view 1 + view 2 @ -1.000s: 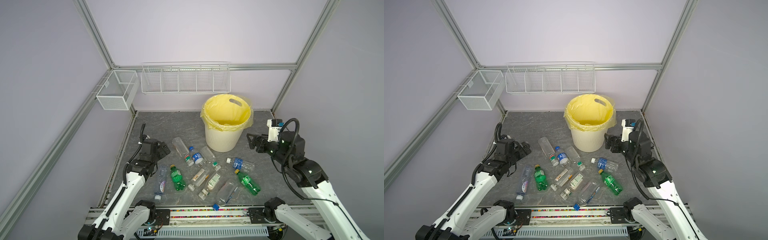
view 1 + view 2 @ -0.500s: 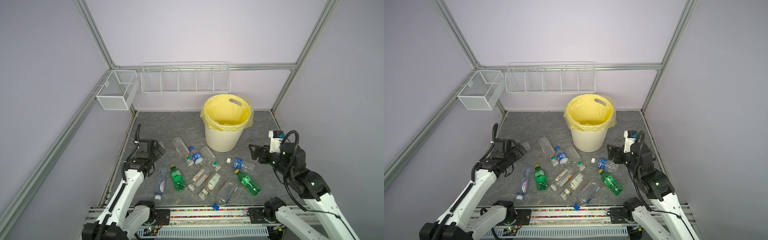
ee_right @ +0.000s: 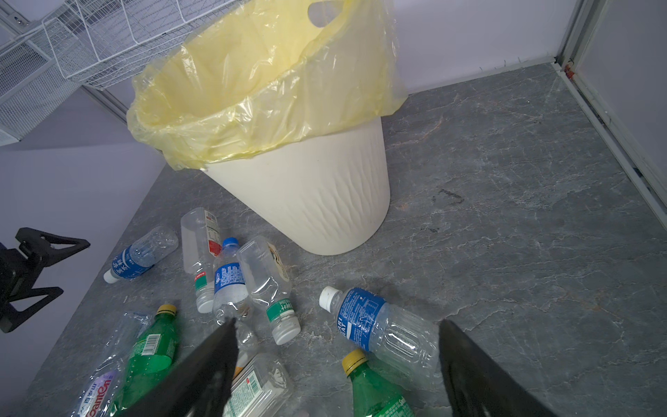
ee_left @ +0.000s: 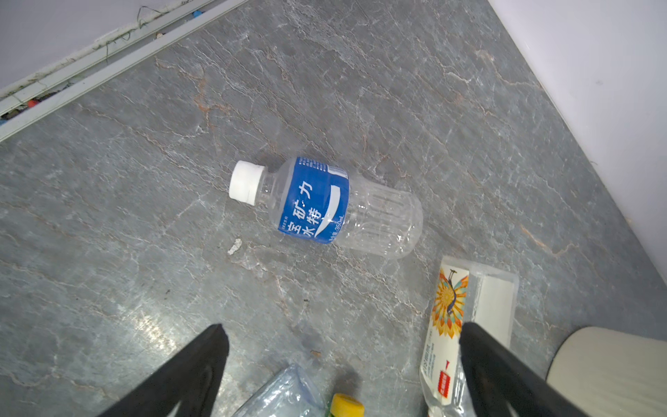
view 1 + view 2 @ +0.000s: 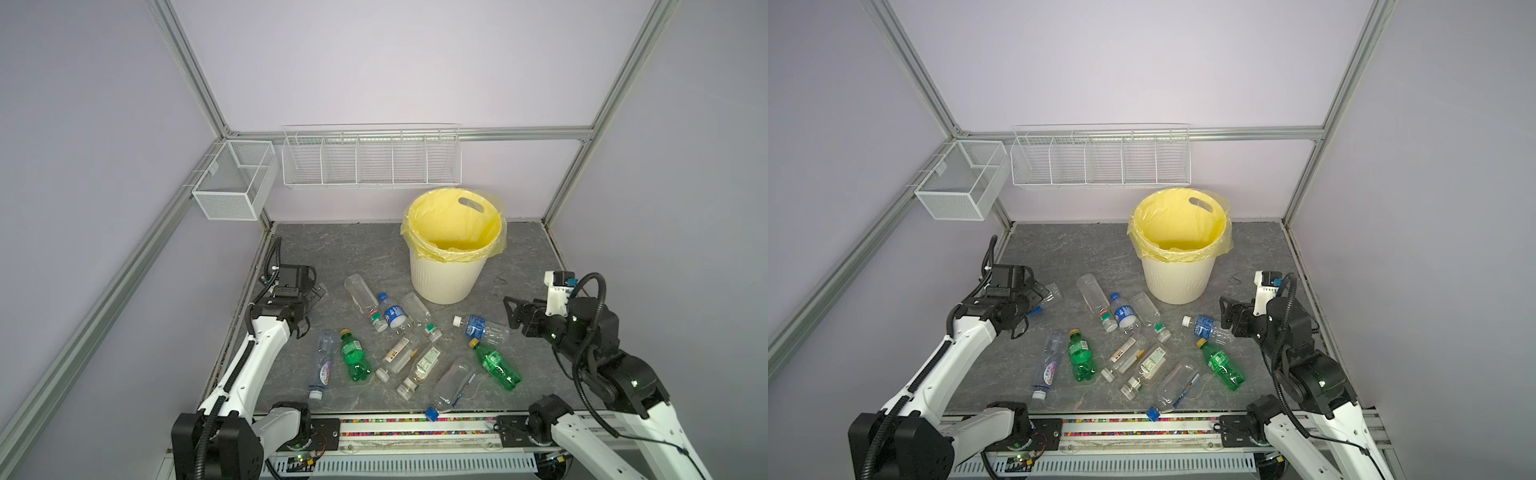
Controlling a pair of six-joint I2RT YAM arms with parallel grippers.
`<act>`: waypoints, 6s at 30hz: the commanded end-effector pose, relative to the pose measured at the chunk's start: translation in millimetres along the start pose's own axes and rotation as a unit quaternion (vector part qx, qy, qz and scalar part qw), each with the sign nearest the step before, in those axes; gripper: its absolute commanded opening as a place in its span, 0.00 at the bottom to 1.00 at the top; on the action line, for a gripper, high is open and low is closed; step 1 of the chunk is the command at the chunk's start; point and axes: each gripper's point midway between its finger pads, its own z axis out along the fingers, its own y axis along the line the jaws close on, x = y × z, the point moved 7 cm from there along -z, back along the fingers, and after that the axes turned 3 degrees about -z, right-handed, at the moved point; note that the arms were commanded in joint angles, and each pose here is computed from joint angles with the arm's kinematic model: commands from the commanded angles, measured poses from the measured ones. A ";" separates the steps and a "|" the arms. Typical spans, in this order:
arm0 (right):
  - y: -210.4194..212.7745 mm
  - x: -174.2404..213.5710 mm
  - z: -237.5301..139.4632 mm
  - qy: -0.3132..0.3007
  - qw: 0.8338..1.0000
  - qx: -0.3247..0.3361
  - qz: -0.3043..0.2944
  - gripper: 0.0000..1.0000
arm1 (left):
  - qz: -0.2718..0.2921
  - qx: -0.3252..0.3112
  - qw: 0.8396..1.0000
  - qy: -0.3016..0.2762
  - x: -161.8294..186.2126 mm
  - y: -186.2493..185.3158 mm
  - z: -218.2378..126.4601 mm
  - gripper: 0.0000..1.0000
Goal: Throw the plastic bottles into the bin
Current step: 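Withdraw the right gripper while the left gripper reaches toward the blue-labelled bottle, then close the left gripper around the blue-labelled water bottle, then lift the blue-labelled bottle with the left gripper toward the bin, then carry the blue-labelled bottle with the left gripper over the bin opening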
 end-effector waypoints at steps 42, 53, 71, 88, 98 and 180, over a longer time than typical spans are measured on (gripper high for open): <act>-9.4 15.7 -9.5 0.019 0.999 0.018 0.040 0.88 | -0.248 -0.110 0.961 0.045 -1.8 14.5 110.5 0.99; -13.5 27.6 -1.3 0.037 0.998 0.028 0.042 0.88 | -0.237 -0.132 0.962 0.035 -3.7 28.0 121.6 0.94; -14.9 34.4 2.0 0.044 0.998 0.027 0.047 0.88 | -0.172 -0.137 0.975 0.042 0.8 31.8 134.3 0.75; -19.3 49.4 11.5 0.070 0.996 0.037 0.050 0.88 | -0.067 -0.015 0.996 0.051 -8.5 7.1 109.1 0.68; -20.4 54.8 17.0 0.078 0.994 0.040 0.057 0.88 | -0.020 0.066 0.995 0.073 -17.0 -17.8 83.5 0.69; -29.6 81.3 64.2 0.121 0.987 0.081 0.068 0.88 | 0.221 0.584 0.781 0.005 99.5 -106.2 -129.5 0.65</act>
